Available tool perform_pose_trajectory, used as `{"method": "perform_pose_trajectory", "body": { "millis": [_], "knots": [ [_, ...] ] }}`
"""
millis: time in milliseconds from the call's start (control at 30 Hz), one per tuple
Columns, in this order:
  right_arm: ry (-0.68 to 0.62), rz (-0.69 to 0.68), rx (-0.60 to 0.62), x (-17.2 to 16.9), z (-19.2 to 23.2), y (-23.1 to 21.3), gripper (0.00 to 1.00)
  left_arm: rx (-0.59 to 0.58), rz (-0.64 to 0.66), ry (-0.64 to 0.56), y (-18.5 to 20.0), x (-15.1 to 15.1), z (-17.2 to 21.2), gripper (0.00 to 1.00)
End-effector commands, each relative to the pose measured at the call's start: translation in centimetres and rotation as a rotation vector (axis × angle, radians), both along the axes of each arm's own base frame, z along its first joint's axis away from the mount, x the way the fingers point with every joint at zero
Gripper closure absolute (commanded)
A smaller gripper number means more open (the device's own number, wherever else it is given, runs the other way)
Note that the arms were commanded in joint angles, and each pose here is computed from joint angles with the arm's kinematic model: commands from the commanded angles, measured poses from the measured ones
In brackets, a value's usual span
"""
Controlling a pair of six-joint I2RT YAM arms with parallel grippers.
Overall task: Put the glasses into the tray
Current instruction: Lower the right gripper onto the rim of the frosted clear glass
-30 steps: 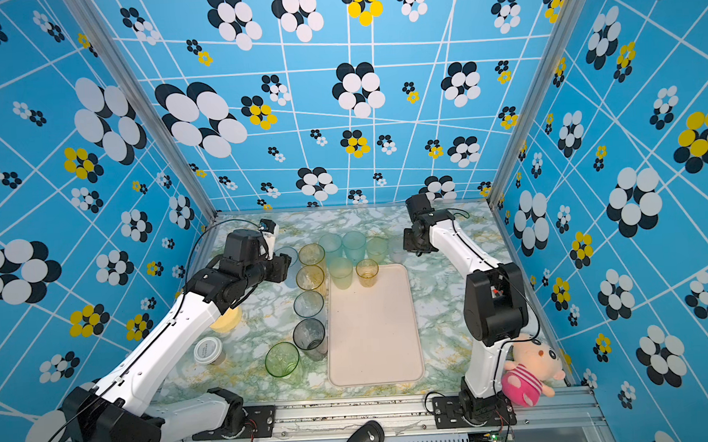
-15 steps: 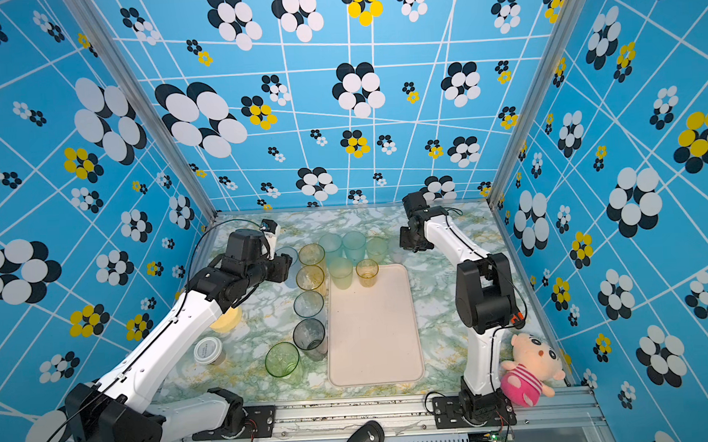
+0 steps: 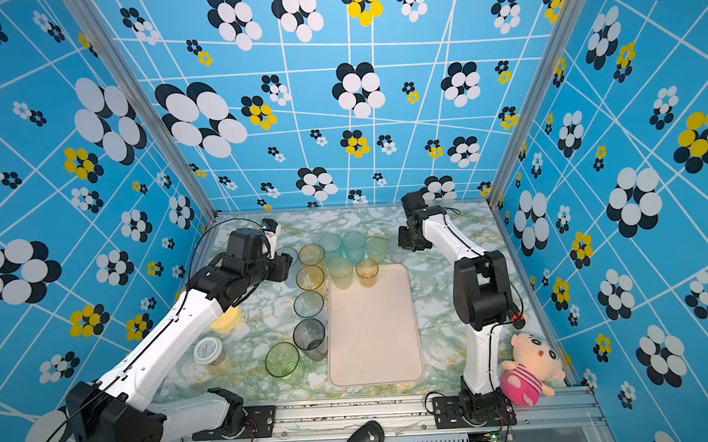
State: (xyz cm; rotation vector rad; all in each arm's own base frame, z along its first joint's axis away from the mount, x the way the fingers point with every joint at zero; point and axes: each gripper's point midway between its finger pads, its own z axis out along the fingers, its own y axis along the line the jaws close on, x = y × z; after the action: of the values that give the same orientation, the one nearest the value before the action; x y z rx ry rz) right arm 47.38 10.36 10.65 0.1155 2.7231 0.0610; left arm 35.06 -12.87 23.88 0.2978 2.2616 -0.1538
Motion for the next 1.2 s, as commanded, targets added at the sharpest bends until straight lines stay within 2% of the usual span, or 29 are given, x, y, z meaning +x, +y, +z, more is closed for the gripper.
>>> {"method": "perform_pose_trajectory", "body": {
  "millis": [0, 867, 1167],
  "knots": [
    [0.022, 0.002, -0.001, 0.2, -0.4, -0.3, 0.77, 0.009, -0.004, -0.022, -0.1, 0.3, 1.2, 0.39],
    [0.053, 0.002, 0.009, 1.0, -2.0, 0.0, 0.86, 0.017, -0.003, -0.014, 0.0, 0.4, 0.8, 0.39],
    [0.071, 0.006, 0.000, 0.8, -2.5, -0.1, 0.96, 0.019, -0.002, -0.009, 0.0, 0.4, 0.6, 0.39]
  ]
}}
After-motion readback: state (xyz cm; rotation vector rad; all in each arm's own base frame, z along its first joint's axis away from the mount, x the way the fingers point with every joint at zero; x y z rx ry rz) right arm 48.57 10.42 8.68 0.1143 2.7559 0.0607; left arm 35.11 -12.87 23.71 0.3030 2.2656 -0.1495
